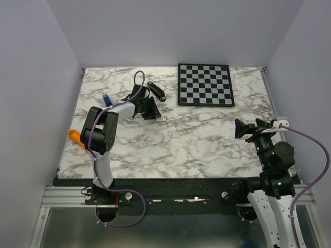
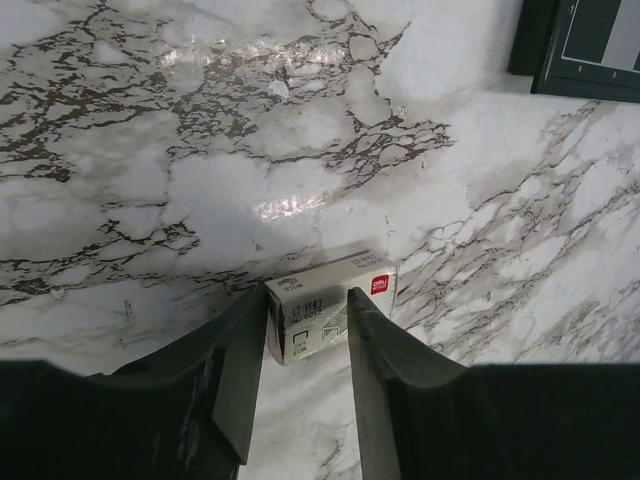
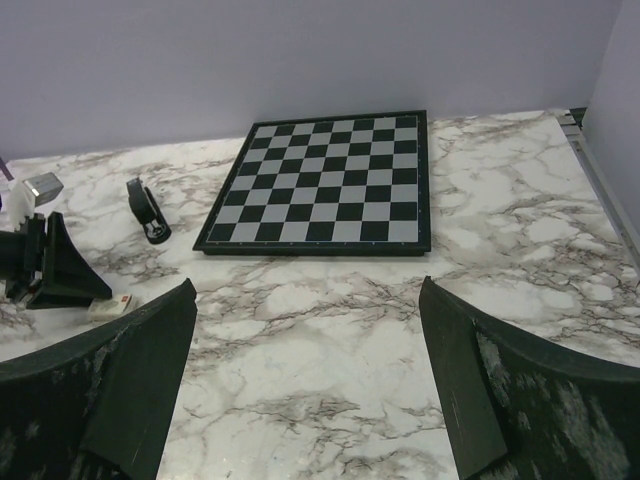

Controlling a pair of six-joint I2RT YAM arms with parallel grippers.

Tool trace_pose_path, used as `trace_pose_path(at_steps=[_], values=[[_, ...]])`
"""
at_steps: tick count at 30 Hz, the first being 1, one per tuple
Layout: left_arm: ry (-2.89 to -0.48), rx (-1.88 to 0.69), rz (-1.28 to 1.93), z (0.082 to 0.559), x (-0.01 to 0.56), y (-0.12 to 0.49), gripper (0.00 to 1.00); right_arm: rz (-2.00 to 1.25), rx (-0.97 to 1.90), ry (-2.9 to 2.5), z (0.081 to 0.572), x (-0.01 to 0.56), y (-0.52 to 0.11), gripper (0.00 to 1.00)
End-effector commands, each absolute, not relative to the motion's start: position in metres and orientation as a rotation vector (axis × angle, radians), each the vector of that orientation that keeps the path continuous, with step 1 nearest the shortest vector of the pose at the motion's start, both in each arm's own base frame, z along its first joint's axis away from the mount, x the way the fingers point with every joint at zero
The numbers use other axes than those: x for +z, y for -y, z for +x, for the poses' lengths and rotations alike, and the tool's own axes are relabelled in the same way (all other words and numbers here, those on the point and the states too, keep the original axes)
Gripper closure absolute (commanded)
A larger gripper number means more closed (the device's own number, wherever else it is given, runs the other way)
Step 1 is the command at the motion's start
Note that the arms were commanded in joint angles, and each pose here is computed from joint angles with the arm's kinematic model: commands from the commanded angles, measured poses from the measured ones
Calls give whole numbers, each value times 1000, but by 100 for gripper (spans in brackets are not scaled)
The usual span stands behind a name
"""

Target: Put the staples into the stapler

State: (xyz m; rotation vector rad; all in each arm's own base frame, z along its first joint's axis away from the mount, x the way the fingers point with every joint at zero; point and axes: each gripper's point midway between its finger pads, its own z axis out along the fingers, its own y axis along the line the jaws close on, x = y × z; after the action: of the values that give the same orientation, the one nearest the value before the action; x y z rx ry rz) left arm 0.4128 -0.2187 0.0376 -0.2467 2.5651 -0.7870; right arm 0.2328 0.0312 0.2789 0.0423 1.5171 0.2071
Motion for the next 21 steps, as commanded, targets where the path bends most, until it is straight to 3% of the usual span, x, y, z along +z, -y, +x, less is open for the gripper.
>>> trace_pose_path(at_steps=[1, 10, 21], values=[[-2626, -815, -142, 402, 29, 225, 55, 47, 200, -1504, 236, 280, -31, 0], [-2675, -874, 122, 374, 21, 252, 73, 38, 205, -1517, 238, 277, -32, 0], [-2714, -936, 269, 320, 20, 291, 73, 2, 239, -1526, 238, 276, -41, 0]])
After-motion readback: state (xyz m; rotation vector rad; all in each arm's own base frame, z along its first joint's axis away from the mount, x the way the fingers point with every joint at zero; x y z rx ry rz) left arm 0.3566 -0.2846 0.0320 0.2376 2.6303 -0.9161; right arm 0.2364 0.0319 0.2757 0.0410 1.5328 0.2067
